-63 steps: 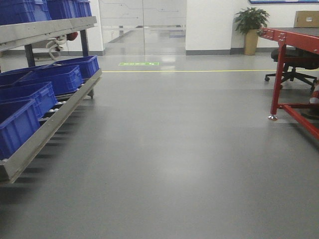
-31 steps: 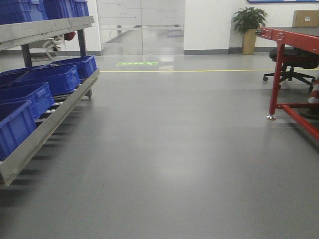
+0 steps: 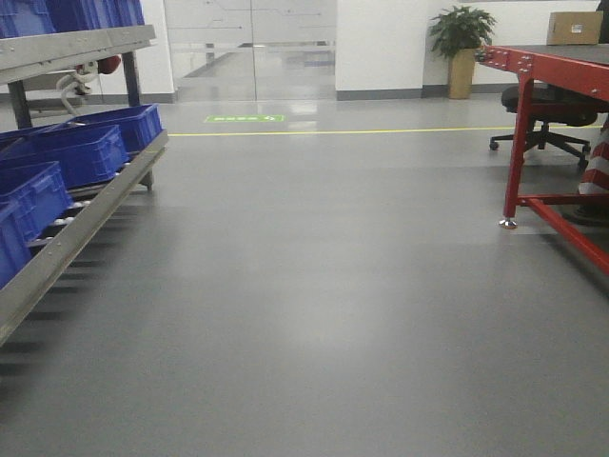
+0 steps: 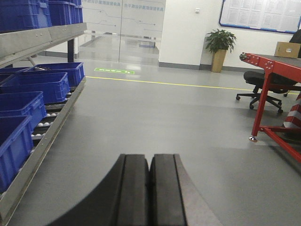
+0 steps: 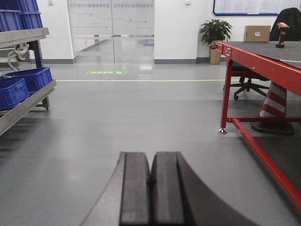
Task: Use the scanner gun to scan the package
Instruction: 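Drive the base forward along the aisle past the blue bin rack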
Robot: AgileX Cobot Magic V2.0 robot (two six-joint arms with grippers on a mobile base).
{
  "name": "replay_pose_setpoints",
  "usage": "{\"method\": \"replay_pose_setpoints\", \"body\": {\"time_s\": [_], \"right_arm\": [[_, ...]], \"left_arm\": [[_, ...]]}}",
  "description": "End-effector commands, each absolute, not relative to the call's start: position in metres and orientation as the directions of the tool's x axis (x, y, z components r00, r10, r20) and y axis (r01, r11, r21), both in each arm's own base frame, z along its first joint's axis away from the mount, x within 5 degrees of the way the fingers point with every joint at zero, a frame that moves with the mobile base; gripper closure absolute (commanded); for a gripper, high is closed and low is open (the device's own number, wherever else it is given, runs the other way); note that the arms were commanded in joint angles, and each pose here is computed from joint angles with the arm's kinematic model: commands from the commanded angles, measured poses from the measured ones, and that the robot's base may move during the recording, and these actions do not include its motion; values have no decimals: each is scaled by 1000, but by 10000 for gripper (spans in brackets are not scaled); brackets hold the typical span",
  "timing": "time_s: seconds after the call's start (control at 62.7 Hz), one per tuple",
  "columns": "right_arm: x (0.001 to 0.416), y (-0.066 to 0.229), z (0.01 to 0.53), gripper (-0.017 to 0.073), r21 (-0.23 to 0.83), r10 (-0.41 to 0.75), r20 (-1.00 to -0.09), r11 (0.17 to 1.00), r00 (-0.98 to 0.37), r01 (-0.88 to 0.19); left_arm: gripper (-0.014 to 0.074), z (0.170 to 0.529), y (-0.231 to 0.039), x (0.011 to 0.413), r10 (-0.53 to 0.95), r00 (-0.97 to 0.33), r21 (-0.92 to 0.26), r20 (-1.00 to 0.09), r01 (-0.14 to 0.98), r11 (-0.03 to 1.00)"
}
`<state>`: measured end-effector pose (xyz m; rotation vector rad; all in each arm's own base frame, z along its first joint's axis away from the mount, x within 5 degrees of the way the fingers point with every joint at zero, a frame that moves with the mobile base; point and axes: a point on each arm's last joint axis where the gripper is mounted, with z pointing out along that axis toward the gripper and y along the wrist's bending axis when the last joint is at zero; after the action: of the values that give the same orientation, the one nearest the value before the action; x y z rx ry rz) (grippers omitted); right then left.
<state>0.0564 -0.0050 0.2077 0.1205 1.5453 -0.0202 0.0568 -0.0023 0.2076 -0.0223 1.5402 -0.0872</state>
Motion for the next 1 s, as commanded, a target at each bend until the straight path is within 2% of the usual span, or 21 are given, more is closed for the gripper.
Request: {"method": "replay_pose_setpoints", "body": {"time_s": [0.0, 0.988], "right_arm": [[56, -5, 209, 722, 67, 64, -997, 993, 42, 93], [56, -5, 209, 722, 67, 64, -997, 993, 42, 93]], "left_arm": [[704, 210, -2, 56, -73, 49, -71, -996, 46, 996], [704, 210, -2, 56, -73, 49, -71, -996, 46, 996]]}}
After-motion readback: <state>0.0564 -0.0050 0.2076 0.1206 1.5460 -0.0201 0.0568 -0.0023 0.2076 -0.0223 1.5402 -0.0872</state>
